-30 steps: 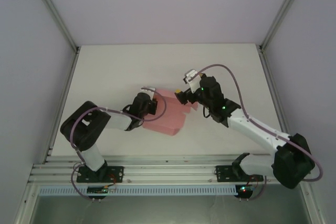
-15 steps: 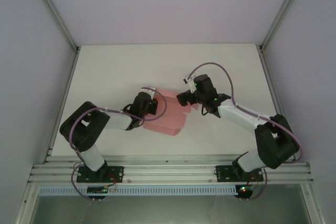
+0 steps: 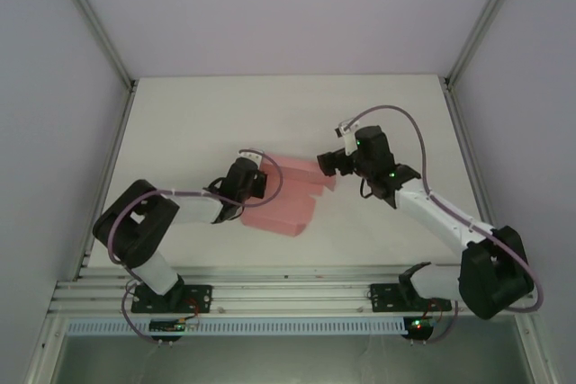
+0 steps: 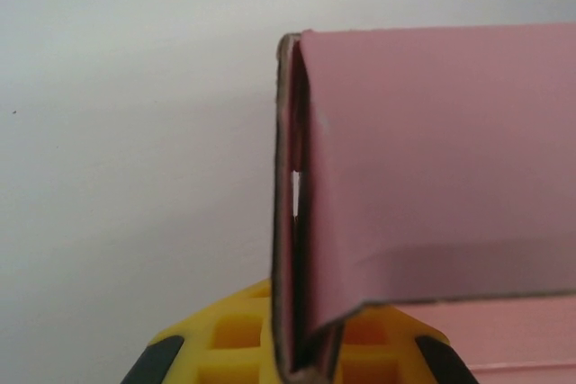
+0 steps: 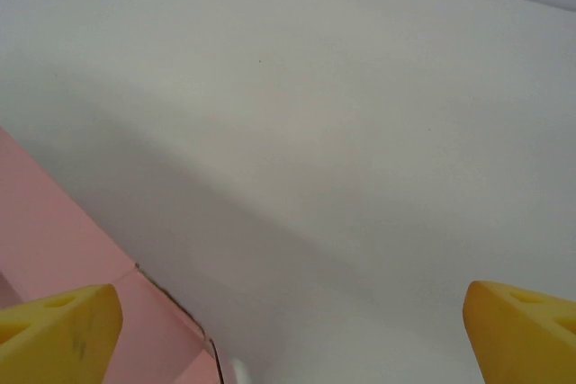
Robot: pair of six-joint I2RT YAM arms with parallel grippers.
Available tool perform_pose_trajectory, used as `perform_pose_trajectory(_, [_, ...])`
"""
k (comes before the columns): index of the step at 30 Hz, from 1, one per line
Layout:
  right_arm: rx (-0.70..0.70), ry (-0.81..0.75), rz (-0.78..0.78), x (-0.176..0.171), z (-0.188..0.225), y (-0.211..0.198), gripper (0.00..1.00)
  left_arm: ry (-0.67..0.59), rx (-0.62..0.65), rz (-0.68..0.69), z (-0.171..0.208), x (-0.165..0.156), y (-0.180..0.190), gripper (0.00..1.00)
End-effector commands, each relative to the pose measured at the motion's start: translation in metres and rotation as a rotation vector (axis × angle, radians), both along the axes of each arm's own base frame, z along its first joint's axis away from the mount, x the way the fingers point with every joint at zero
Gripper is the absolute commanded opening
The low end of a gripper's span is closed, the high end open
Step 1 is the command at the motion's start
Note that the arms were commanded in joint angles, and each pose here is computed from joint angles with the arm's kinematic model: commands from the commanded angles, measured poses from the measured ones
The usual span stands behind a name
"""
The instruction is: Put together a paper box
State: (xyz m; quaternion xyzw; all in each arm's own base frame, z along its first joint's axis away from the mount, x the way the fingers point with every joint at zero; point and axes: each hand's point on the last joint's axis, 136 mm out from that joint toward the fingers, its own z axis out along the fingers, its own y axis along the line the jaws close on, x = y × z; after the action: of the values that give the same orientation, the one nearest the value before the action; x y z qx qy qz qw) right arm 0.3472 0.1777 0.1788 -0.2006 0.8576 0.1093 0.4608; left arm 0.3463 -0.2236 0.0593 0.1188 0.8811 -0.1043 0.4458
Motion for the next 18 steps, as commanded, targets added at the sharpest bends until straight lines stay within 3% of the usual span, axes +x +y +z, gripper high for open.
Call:
perform_pose_trajectory(1, [-0.007, 0.098, 0.026, -0.016, -0.029, 0.000, 0.98, -0.010, -0.041, -0.004, 0.014, -0.001, -0.006, 0.00])
perform_pose_trajectory(9, [0.040, 0.126, 0.168, -0.012, -0.045, 0.030, 0.95, 0.007, -0.093, -0.026, 0.023, -0.004, -0.015, 0.00])
perform_pose_trajectory(18, [0.233, 0.033, 0.241, 0.003, -0.017, 0.062, 0.96, 0.012, -0.180, -0.063, 0.040, -0.011, -0.024, 0.00])
